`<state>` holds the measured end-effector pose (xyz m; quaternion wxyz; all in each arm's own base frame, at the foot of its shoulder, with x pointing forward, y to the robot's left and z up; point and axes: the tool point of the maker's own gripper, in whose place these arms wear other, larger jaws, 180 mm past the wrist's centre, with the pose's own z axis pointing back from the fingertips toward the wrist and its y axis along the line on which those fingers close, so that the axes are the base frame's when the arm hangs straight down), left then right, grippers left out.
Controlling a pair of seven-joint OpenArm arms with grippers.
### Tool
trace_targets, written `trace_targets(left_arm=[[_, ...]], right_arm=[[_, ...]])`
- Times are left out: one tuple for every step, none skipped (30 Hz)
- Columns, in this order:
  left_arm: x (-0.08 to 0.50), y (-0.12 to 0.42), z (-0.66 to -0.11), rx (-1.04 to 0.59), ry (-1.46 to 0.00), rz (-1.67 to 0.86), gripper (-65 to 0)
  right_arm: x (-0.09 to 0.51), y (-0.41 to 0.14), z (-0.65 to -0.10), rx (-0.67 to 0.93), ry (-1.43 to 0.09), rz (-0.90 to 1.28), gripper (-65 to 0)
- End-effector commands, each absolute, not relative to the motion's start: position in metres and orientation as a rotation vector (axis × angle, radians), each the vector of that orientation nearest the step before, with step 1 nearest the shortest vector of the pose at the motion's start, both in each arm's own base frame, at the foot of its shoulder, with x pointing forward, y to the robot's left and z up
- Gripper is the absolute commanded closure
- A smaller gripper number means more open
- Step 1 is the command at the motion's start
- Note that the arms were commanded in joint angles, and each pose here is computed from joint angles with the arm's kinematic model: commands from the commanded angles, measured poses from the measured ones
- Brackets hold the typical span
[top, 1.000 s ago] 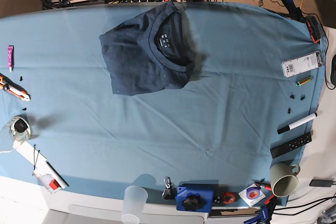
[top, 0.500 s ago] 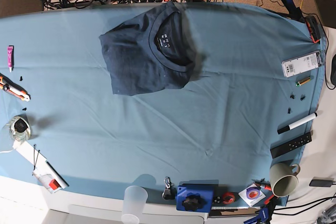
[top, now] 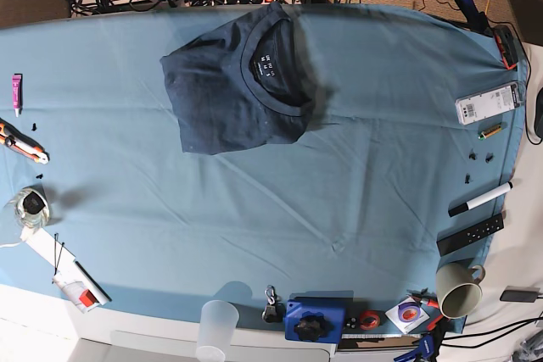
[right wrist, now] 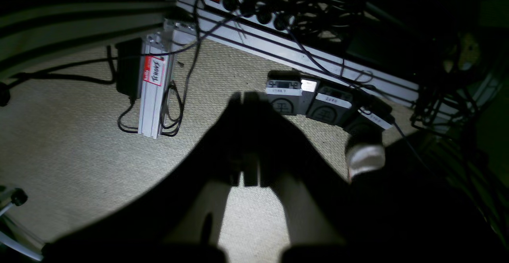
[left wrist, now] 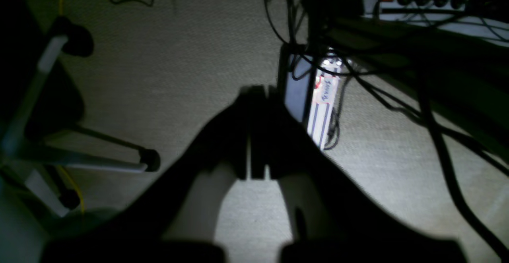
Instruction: Fold the T-shirt properly
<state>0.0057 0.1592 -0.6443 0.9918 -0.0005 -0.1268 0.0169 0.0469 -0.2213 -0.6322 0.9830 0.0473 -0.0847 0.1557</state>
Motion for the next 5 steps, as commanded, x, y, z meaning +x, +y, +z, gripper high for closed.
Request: trace_targets(left_arm=[[0.0040,0.1606,-0.6436,0.005,-0.259,0.034,0.0],[0.0037,0.1597,-0.6437,0.002,-0.258,0.034,0.0],[0.0037,0.1570,-0.6438,-0.001,-0.258,0.036,0.0],[0.0037,0.1553,-0.6439,-0.004,-0.258,0.037,0.0],[0.0040,0.1532,-0.6440,-0.007,-0.259,0.039,0.0]], right_arm=[[0.0531,-0.2285,-0.6298,0.086,-0.182,0.315,0.0],[0.0539,-0.2284,-0.6297,0.086,-0.184,0.315,0.0],[0.0548,-0.2285,-0.6296,0.086,-0.185,0.315,0.0],[0.0549,-0.2282,-0.6297,0.086,-0.186,0.315,0.0],[0.0551,-0.2280,-0.6297,0.086,-0.186,0.315,0.0]])
